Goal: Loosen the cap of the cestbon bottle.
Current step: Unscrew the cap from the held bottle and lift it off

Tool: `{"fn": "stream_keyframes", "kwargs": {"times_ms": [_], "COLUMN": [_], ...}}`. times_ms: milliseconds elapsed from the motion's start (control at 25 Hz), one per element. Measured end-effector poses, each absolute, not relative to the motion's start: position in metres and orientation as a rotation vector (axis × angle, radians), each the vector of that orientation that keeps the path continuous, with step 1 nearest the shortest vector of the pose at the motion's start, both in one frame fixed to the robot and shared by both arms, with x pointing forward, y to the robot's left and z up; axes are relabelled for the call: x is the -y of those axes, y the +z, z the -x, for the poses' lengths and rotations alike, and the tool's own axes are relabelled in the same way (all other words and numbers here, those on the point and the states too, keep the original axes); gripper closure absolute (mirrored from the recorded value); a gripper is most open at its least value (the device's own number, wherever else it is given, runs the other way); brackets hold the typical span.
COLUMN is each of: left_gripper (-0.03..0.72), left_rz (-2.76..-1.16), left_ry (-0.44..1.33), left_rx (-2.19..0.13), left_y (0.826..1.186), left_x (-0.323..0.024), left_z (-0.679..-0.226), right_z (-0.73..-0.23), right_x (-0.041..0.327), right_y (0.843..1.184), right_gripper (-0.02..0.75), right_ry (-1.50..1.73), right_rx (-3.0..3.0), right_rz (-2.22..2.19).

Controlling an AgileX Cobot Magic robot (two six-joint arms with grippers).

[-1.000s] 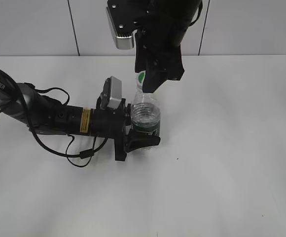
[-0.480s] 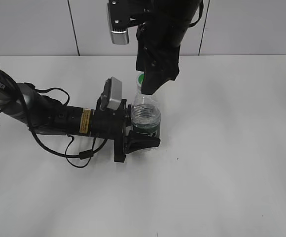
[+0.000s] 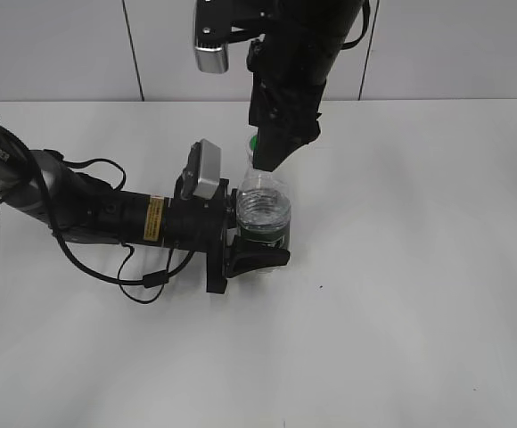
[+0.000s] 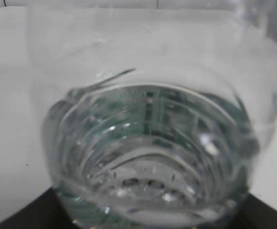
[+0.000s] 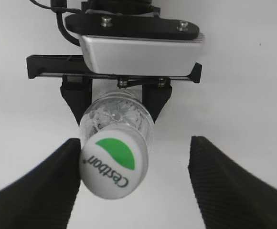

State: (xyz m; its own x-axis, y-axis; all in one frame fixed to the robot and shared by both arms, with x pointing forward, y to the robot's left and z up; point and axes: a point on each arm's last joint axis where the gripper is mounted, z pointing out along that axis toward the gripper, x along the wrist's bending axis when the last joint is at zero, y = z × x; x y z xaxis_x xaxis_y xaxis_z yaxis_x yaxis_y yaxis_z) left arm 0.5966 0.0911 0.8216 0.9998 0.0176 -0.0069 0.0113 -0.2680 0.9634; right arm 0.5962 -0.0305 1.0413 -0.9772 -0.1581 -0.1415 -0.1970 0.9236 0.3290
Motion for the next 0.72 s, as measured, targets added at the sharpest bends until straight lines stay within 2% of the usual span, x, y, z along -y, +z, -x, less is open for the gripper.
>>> {"fn": "stream_keyframes", "kwargs": {"times_ms": [160,480,720], "left_gripper": [0.284,0.284,0.284], "left_rz": [-1.842,-1.842,-1.843], "left_ry": [0.005,0.005,0.005], "left_rx": [-0.02,-0.019,-0.019], "left_y": [0.822,0.822,0.822], "left_x": [-0.091,-0.091,-0.091], "left_z": [-0.596,-0.596,-0.596], "right_z": [-0.596,-0.596,-0.59], "right_x": [0.031,0.03,0.032], "right_y": [1.041,1.042,1.059], "right_gripper": [0.174,0.169,0.169], "right_ry": [0.526,0.539,0.601], "right_rx": [-2.975,-2.981,-2.964], "right_rz": [0.243,0.202,0.128]}}
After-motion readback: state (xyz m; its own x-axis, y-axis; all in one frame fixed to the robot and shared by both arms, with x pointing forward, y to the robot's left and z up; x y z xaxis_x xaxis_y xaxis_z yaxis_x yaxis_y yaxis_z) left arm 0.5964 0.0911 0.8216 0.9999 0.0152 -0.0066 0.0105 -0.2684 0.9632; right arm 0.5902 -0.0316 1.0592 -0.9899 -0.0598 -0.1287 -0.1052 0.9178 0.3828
